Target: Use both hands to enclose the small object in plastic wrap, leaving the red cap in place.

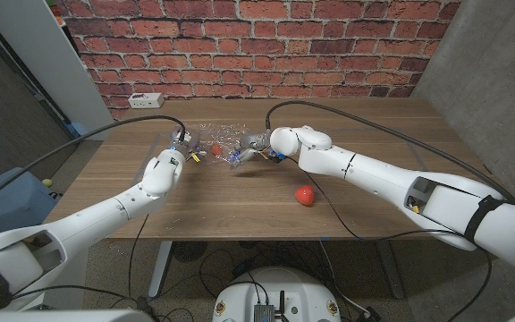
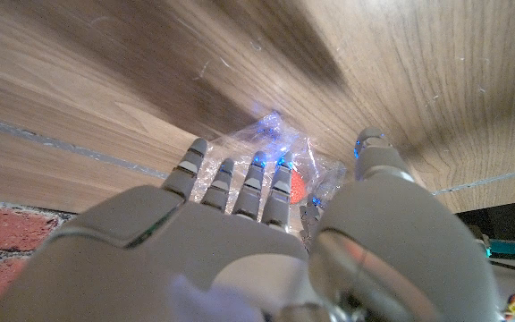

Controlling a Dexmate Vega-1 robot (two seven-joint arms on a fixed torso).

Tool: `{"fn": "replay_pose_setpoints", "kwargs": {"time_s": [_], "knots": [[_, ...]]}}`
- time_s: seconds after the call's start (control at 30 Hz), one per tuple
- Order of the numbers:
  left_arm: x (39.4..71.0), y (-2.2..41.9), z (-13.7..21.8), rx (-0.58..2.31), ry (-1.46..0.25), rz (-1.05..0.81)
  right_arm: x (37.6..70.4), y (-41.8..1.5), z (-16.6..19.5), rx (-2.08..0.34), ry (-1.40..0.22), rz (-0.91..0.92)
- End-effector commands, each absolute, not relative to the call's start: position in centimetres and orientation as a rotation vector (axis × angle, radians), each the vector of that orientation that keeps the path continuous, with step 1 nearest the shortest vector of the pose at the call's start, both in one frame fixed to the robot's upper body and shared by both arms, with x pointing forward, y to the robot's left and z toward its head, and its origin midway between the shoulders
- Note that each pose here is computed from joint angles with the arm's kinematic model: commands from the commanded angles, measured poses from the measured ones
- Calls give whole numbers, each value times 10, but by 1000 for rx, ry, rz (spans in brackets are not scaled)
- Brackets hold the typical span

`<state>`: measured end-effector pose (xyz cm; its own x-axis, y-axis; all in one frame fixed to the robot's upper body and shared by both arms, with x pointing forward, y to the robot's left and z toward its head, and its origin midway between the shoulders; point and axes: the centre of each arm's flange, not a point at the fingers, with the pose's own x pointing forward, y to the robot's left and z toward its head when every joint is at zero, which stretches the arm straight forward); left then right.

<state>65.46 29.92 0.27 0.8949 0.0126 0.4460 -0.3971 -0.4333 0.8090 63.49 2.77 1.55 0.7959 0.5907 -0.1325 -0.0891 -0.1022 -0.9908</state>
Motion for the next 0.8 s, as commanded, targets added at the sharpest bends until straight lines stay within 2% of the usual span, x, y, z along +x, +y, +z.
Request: {"fn": "replay_pose_setpoints", "kwargs": {"time_s": [0.03, 0.47, 0.8], "knots": [[632, 303, 19, 1850, -265, 394, 639, 26, 12, -1594, -382, 594], [594, 317, 31, 1713, -226, 283, 646, 35, 13, -1639, -372, 601], [599, 309, 19, 1877, -126, 365, 642, 37, 13, -1637, -385, 600]]}}
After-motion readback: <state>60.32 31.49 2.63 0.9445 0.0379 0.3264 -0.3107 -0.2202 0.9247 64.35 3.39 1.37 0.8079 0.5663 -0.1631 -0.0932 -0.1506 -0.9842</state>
